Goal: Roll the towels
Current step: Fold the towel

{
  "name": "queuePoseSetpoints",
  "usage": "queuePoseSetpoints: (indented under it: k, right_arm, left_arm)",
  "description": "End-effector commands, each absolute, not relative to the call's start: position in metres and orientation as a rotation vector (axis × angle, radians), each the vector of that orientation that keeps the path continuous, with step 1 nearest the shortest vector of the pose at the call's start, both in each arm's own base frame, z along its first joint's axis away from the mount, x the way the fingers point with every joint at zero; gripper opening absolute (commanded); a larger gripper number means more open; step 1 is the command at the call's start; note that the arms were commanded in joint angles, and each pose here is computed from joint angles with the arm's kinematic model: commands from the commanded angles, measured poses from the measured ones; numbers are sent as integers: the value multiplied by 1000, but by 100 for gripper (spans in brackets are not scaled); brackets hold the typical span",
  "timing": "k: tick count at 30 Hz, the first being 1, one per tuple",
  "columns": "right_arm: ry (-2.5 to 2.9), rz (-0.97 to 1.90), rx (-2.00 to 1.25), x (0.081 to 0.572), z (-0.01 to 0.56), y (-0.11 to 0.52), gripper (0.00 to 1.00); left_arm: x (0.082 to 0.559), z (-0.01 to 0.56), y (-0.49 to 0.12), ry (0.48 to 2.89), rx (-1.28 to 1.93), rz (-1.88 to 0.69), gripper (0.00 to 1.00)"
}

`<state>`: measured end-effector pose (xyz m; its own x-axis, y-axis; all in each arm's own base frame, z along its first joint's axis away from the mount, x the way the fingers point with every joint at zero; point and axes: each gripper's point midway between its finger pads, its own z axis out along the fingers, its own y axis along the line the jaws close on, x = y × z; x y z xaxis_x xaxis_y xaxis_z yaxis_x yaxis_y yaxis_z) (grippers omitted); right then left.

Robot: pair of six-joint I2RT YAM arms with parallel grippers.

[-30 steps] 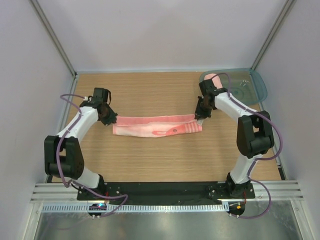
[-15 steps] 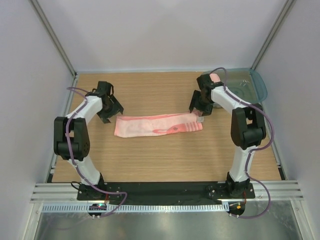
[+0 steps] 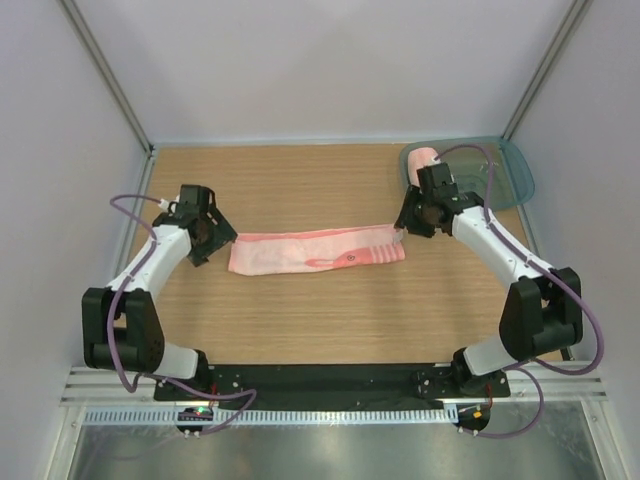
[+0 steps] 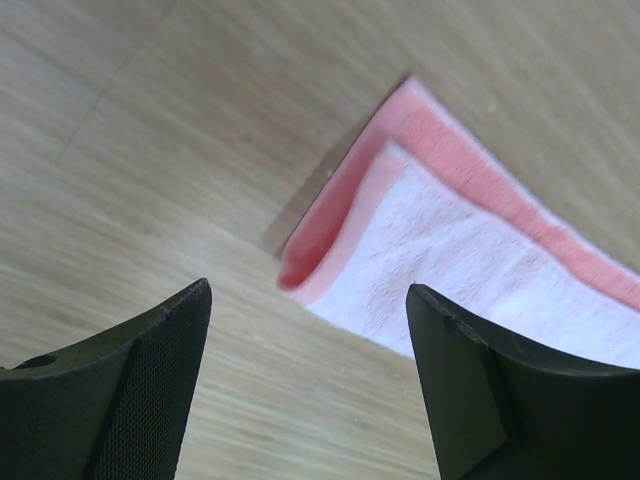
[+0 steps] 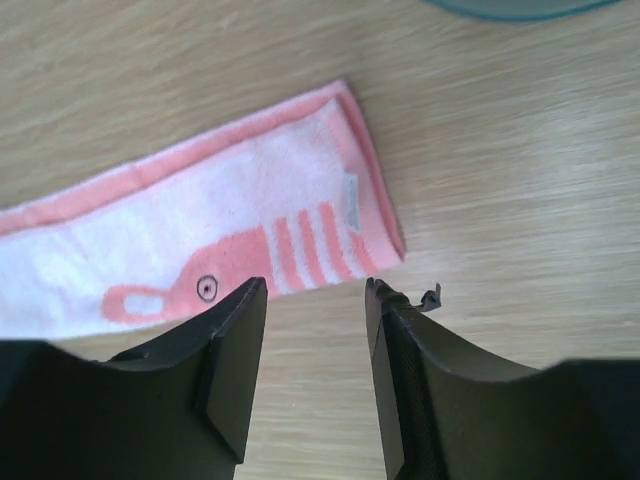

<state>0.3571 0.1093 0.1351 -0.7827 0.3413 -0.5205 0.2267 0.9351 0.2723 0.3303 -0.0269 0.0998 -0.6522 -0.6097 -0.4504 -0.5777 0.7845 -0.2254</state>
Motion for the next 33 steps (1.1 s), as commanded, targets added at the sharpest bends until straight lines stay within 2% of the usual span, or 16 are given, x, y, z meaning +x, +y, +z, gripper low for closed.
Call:
queuePoseSetpoints:
  k: [1,3,5,9,12,15,16,17,19,26,30,33]
  right_arm:
    - [2508,505,332,352,117,146,45]
    - [2529,649,294,350,104,165,34]
    - [2522,768,258,352,98,182,29]
    - [2587,773,277,353,69,185,20]
    - [2657,671,322,348,42,173,16]
    - [2722,557,377,335,22,156,14]
    - [2730,513,403,332,17,149,14]
    - [2748,493,422,325,11,144,13]
    - [2761,458,447,318,6,139,13]
    - [2751,228,464,311,10,107,13]
    - [2691,68,479,317,29,85,18]
    - [2636,121,442,322,53,94,19]
  left_arm:
    - [318,81,-40,2483,-873,-190,79]
    - [319,70,-45,2480,-861,-236,79]
    - [321,61,-56,2506,-846,-310,78]
    - [327,43,-65,2533,-845,-363,74]
    - [330,31,-64,2555,-854,-345,62]
    - [333,24,-60,2568,-856,-302,39]
    - [334,24,-58,2567,-853,-286,23]
    - [337,25,-57,2566,-853,-278,13]
    - [337,20,-48,2578,-855,-201,0]
    - [329,20,-25,2582,-859,-17,0]
    - [319,22,-17,2587,-876,47,0]
    - [316,24,-18,2582,-883,43,1]
